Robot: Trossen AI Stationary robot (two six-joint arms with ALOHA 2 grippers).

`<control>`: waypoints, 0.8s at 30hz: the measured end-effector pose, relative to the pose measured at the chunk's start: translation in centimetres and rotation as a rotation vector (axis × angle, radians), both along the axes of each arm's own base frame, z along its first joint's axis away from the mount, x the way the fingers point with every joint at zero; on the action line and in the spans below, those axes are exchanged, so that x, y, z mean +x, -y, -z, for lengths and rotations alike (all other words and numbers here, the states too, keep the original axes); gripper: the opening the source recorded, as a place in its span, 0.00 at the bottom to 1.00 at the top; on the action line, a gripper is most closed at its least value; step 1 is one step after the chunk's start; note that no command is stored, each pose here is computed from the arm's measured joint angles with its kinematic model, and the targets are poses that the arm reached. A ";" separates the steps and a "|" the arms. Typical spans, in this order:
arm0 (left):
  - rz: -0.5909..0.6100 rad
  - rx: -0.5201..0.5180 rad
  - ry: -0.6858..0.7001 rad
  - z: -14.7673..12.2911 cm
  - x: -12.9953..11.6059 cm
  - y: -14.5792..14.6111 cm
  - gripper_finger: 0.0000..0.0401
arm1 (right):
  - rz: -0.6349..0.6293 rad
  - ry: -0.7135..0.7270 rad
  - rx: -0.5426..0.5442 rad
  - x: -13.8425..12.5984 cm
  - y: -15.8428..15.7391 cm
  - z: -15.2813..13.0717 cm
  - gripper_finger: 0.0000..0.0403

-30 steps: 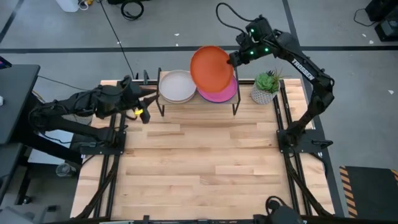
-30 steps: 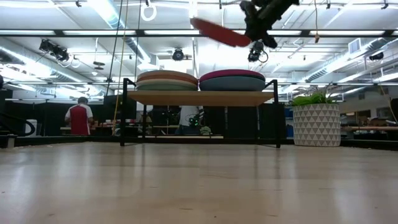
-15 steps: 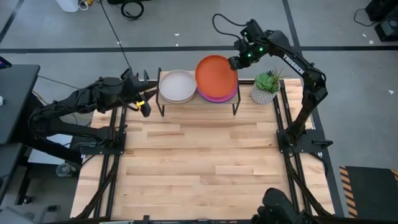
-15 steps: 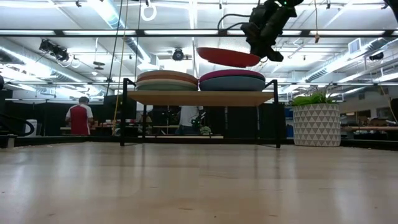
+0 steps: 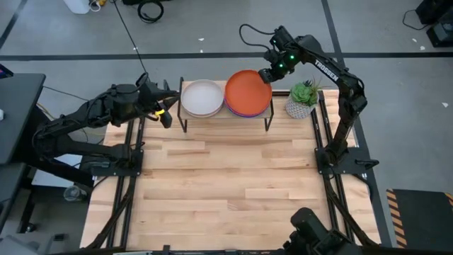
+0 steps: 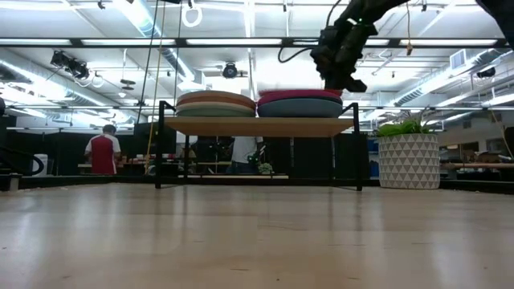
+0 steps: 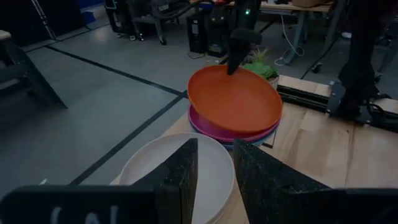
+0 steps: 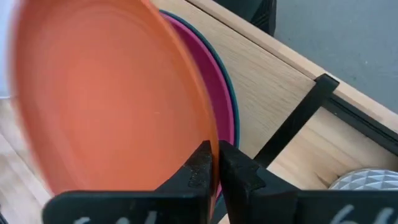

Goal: Place and stack plates onto a shelf
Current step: Stack the orange plate on top of the pink plate on the shelf, then return to Home Position

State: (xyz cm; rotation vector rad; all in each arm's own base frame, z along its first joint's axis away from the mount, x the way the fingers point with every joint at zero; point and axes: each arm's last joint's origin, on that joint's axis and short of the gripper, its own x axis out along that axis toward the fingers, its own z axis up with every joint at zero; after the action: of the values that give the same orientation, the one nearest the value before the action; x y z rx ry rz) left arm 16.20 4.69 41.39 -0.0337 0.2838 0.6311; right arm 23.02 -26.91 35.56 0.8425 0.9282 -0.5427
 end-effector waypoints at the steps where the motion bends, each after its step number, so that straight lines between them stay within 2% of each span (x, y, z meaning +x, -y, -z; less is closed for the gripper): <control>1: 0.000 -0.001 -0.001 0.0 0.0 0.0 0.27 | -0.004 -0.001 0.001 0.0 0.1 0.1 0.08; 8: 0.009 -0.013 0.017 -0.1 0.0 0.1 0.27 | -0.039 0.030 -0.012 0.0 0.0 -0.2 0.23; 10: 0.052 0.004 0.048 -0.4 0.0 0.2 0.27 | -0.064 0.042 -0.035 -0.3 -0.2 -1.0 0.26; 13: 0.164 0.045 0.148 -0.4 -0.3 0.6 0.27 | -0.080 0.062 -0.136 -1.1 -1.2 -3.2 0.28; 15: 0.201 0.044 0.175 0.8 -0.7 0.7 0.26 | -0.082 0.075 -0.202 -1.6 -2.1 -4.4 0.28; 20: 0.159 -0.028 0.285 4.7 -2.0 0.6 0.22 | -0.076 0.106 -0.270 -2.8 -3.6 -6.4 0.27; 24: 0.131 -0.050 0.373 7.0 -3.8 1.0 0.19 | -0.086 0.121 -0.294 -3.2 -5.2 -6.3 0.27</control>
State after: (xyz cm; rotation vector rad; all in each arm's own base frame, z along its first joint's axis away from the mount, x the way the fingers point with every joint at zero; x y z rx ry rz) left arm 12.44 3.74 34.36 -0.1774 -0.0594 0.4755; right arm 19.83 -21.74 41.82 0.5614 0.7483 -0.5327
